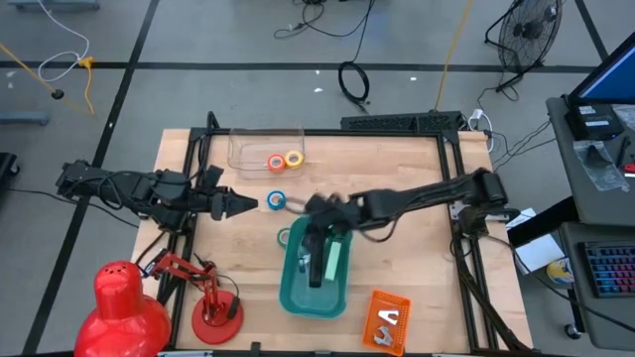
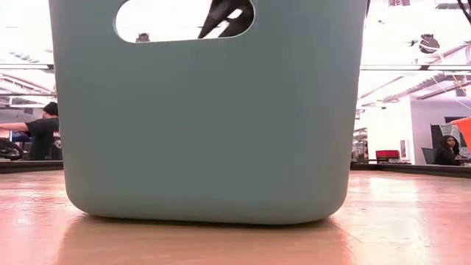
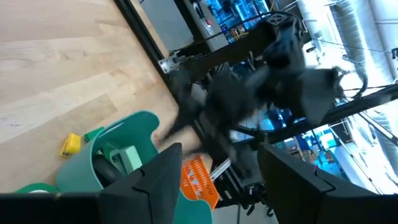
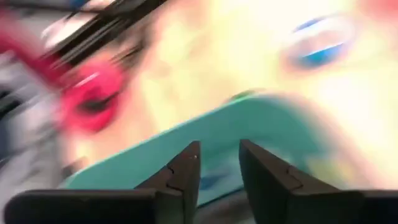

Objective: Pick and place Stapler, Stapler remover, tape
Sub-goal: Adjust the green bin

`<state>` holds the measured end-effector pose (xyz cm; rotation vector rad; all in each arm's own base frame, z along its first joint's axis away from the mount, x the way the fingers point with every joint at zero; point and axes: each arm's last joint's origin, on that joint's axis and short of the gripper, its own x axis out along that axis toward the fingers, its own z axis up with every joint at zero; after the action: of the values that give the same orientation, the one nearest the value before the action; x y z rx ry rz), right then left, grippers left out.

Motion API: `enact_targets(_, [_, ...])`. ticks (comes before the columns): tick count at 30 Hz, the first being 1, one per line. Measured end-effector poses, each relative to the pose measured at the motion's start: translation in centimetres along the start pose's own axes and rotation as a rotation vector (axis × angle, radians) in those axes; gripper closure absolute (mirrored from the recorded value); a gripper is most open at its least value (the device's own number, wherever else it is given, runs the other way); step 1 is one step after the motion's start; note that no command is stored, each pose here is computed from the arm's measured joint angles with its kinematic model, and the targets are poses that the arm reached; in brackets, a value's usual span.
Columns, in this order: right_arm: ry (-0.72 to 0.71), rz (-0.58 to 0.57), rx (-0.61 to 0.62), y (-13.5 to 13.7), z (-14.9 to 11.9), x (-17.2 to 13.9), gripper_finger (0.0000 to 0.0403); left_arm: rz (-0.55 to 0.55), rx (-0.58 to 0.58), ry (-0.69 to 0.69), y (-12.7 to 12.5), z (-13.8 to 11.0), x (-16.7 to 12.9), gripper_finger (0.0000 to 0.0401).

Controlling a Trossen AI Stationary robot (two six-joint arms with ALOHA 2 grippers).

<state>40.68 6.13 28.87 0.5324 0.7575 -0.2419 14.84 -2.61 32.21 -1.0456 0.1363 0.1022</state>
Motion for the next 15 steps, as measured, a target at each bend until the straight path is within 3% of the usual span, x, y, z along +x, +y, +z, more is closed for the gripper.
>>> enact_targets(5, [-0.232, -0.317, -0.036, -1.7, 1.6, -4.0, 0.0350, 0.000, 0.003, 0.000, 0.0, 0.0, 0.0, 0.0187])
enact_targets(9, [-0.256, -0.502, -0.076, -3.4, 2.0, -4.7, 0.0393, -0.002, 0.003, 0.004, 0.0, 0.0, 0.0, 0.0187])
enact_targets(11, [-0.219, -0.530, -0.070, -4.5, 2.0, -3.9, 0.0399, -0.005, 0.001, 0.009, 0.0, 0.0, 0.0, 0.0187])
enact_targets(15, [-0.068, -0.475, -0.012, -6.7, 0.5, -0.7, 0.0400, -0.020, -0.003, 0.025, -0.1, -0.1, 0.0, 0.0187])
